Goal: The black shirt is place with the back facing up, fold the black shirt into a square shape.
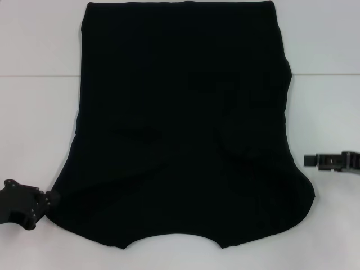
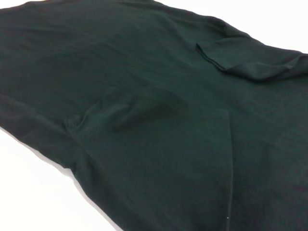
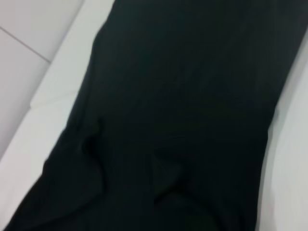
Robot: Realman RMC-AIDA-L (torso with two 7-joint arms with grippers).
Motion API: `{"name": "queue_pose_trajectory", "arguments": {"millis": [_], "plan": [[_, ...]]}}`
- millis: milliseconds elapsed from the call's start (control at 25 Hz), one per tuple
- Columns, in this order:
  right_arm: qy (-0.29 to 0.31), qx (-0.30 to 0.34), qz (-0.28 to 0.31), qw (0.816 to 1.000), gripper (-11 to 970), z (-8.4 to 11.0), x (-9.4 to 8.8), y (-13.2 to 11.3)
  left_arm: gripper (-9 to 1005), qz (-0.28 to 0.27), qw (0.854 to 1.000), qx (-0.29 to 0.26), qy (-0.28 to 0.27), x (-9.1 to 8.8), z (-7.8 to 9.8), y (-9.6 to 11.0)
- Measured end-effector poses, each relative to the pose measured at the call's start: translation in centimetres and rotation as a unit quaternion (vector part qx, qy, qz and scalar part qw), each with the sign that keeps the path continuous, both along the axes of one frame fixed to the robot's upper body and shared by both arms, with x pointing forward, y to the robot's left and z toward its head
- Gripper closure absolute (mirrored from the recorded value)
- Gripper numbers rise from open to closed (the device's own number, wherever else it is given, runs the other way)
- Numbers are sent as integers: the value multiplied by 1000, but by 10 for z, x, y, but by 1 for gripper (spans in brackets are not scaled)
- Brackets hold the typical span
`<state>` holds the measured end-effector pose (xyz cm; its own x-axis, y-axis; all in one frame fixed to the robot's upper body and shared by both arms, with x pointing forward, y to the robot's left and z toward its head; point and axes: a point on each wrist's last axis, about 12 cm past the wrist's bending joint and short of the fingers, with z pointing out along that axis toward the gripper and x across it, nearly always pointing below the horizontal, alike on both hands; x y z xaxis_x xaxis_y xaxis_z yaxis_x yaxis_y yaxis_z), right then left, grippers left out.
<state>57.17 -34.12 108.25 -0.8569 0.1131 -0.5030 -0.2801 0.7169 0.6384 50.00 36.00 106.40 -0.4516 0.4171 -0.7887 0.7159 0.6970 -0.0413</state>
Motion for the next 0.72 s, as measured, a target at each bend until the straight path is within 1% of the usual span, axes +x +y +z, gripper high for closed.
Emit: {"name": "queue_pose_trajectory", "arguments": {"millis": [360, 560, 720], "plan": [[33, -10, 26, 999, 313, -14, -6, 13, 985, 0, 1000, -2, 2, -1, -1, 0], [38, -12, 36, 999, 323, -18, -8, 19, 984, 0, 1000, -3, 2, -2, -1, -1], [37, -12, 34, 999, 331, -17, -9, 18, 984, 0, 1000, -3, 3, -2, -2, -1]]}}
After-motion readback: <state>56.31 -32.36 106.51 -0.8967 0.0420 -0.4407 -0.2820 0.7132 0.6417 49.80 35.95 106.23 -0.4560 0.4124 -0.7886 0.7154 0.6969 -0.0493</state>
